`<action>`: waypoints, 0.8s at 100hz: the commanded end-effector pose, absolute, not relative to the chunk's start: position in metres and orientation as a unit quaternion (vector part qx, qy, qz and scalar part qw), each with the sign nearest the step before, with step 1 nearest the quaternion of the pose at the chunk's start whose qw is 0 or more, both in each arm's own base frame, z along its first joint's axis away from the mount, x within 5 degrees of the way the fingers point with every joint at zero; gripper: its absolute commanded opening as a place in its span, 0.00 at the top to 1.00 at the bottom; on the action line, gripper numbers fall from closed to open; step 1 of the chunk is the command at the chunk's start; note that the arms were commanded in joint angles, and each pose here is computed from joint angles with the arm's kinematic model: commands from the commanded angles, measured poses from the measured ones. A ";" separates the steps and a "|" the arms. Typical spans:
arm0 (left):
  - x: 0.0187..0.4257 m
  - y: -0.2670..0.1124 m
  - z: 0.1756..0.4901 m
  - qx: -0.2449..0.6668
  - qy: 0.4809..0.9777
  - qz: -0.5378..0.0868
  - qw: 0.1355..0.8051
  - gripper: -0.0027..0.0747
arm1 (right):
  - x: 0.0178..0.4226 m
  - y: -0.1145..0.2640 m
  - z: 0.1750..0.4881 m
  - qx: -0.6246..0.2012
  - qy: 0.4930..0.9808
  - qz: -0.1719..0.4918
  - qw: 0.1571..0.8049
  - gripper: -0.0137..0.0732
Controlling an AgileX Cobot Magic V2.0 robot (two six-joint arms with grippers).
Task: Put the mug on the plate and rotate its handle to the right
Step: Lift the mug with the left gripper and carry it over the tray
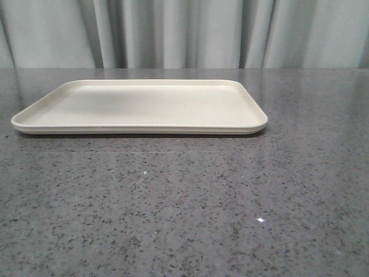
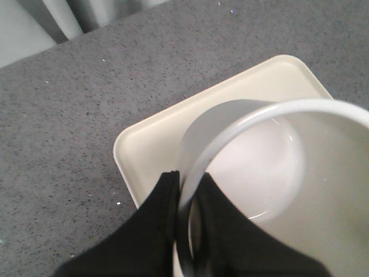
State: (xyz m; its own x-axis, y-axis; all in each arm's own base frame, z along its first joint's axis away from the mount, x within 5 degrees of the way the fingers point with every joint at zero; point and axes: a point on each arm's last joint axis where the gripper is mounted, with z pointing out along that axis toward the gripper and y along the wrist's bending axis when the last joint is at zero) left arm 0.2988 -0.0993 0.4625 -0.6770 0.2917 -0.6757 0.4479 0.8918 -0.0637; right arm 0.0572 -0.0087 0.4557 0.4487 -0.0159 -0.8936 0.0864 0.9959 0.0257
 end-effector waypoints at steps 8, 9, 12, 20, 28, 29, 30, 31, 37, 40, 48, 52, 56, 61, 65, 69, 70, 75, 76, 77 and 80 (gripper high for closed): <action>0.302 -0.122 0.461 0.225 0.901 -0.132 0.347 0.99 | 0.057 -0.008 0.462 0.024 0.519 -0.036 0.854 0.28; 0.303 -0.123 0.460 0.226 0.901 -0.132 0.346 0.99 | 0.057 -0.008 0.462 0.024 0.519 -0.036 0.854 0.28; 0.307 -0.128 0.455 0.230 0.903 -0.133 0.338 0.99 | 0.057 -0.008 0.462 0.024 0.519 -0.036 0.854 0.28; 0.315 -0.139 0.444 0.240 0.905 -0.136 0.324 0.99 | 0.057 -0.008 0.462 0.024 0.519 -0.036 0.854 0.28; 0.321 -0.149 0.434 0.248 0.906 -0.138 0.314 0.99 | 0.057 -0.008 0.462 0.024 0.519 -0.035 0.854 0.28; 0.322 -0.151 0.433 0.250 0.906 -0.139 0.313 0.99 | 0.057 -0.008 0.462 0.024 0.519 -0.035 0.854 0.28; 0.323 -0.152 0.432 0.250 0.906 -0.139 0.312 0.99 | 0.057 -0.008 0.462 0.024 0.519 -0.035 0.854 0.28; 0.324 -0.154 0.430 0.252 0.906 -0.139 0.309 0.99 | 0.057 -0.008 0.462 0.024 0.519 -0.035 0.854 0.28; 0.329 -0.158 0.424 0.253 0.907 -0.138 0.306 0.99 | 0.057 -0.008 0.462 0.024 0.519 -0.035 0.854 0.28; 0.332 -0.159 0.421 0.253 0.908 -0.140 0.303 0.99 | 0.057 -0.008 0.462 0.024 0.519 -0.035 0.854 0.28; 0.337 -0.163 0.414 0.253 0.910 -0.144 0.294 0.99 | 0.057 -0.008 0.462 0.024 0.519 -0.035 0.854 0.28; 0.339 -0.164 0.409 0.254 0.913 -0.143 0.284 0.99 | 0.057 -0.008 0.462 0.024 0.519 -0.035 0.854 0.28; 0.341 -0.165 0.405 0.254 0.916 -0.142 0.277 0.99 | 0.057 -0.008 0.462 0.024 0.519 -0.035 0.854 0.28; 0.344 -0.166 0.400 0.255 0.919 -0.140 0.267 0.99 | 0.057 -0.008 0.462 0.024 0.519 -0.035 0.854 0.28; 0.346 -0.167 0.395 0.255 0.921 -0.139 0.259 0.99 | 0.057 -0.008 0.462 0.024 0.519 -0.035 0.854 0.28; 0.348 -0.168 0.391 0.255 0.923 -0.138 0.252 0.99 | 0.057 -0.008 0.462 0.024 0.519 -0.035 0.854 0.28; 0.349 -0.169 0.390 0.255 0.923 -0.138 0.251 0.99 | 0.057 -0.008 0.462 0.024 0.519 -0.035 0.854 0.28; 0.351 -0.171 0.386 0.257 0.924 -0.140 0.245 0.99 | 0.057 -0.008 0.462 0.024 0.519 -0.035 0.854 0.28; 0.350 -0.172 0.386 0.258 0.924 -0.140 0.244 0.99 | 0.057 -0.008 0.462 0.024 0.519 -0.035 0.854 0.28; 0.350 -0.172 0.386 0.258 0.924 -0.140 0.244 0.99 | 0.057 -0.008 0.462 0.024 0.519 -0.035 0.854 0.28; 0.351 -0.174 0.383 0.259 0.925 -0.140 0.239 0.99 | 0.057 -0.008 0.462 0.024 0.519 -0.035 0.854 0.28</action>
